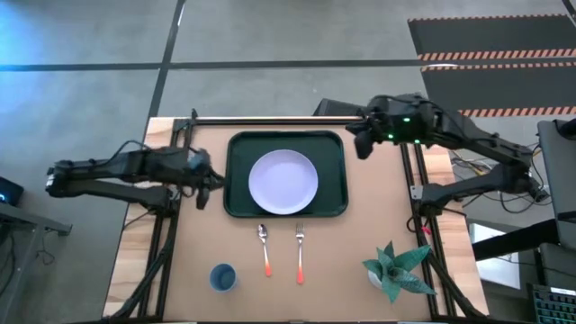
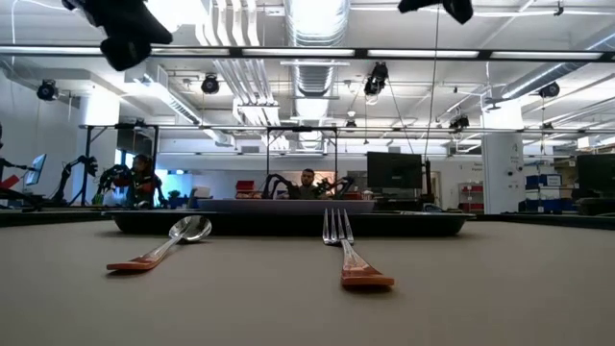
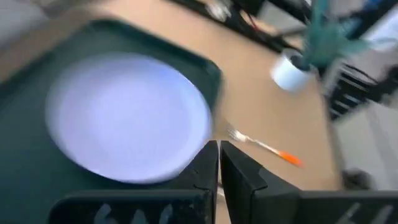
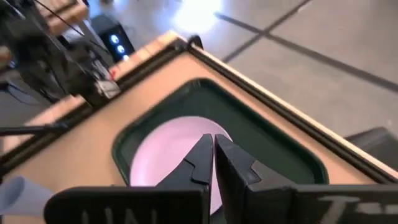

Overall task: Pick and place plate/cup/fork/spoon on tray
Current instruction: Put the blue cup on the black serving tray to the top left of the white plate, then adjust the black serving tray

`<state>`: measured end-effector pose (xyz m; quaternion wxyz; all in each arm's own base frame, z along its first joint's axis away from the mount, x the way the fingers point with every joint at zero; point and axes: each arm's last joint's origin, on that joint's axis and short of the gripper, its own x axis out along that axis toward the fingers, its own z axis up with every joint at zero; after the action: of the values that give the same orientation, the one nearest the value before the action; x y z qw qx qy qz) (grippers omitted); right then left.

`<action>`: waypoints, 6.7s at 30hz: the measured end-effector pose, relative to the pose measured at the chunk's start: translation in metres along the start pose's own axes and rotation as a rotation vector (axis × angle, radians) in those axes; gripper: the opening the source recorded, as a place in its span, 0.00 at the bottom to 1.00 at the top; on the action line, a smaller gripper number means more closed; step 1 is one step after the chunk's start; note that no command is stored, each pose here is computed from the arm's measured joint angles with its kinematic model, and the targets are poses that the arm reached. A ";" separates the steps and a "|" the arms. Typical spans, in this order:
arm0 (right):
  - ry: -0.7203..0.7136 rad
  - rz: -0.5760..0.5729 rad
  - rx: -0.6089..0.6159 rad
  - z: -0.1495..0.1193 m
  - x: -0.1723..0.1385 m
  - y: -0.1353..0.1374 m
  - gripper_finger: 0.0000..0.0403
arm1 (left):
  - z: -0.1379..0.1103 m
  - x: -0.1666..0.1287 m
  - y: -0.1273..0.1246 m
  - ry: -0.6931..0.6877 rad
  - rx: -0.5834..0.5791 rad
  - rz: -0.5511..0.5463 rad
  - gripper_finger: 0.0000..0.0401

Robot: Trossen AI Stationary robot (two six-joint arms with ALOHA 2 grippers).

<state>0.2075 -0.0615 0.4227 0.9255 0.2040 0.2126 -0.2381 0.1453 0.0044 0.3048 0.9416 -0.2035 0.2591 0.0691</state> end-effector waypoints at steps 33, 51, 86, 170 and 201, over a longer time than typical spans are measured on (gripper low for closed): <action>0.132 0.253 -0.308 -0.008 0.010 0.007 0.02 | -0.027 0.068 -0.111 1.002 -0.550 0.110 0.00; 0.126 0.303 -0.353 -0.010 -0.012 0.004 0.02 | -0.037 0.084 -0.116 1.050 -0.576 0.156 0.41; 0.136 0.297 -0.305 -0.011 -0.012 0.004 0.02 | -0.091 0.143 -0.119 1.261 -0.384 0.256 0.13; 0.165 0.162 -0.189 -0.010 0.011 0.004 0.02 | 0.086 0.122 0.216 0.942 -0.127 0.514 0.00; 0.165 0.153 -0.192 -0.010 0.011 0.003 0.02 | 0.128 0.092 0.194 0.730 -0.114 0.565 0.24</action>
<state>0.2146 -0.0577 0.4097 0.9355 0.1491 0.2936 -0.1279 0.2372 0.2363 0.2904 0.7204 -0.1876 0.6146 0.2609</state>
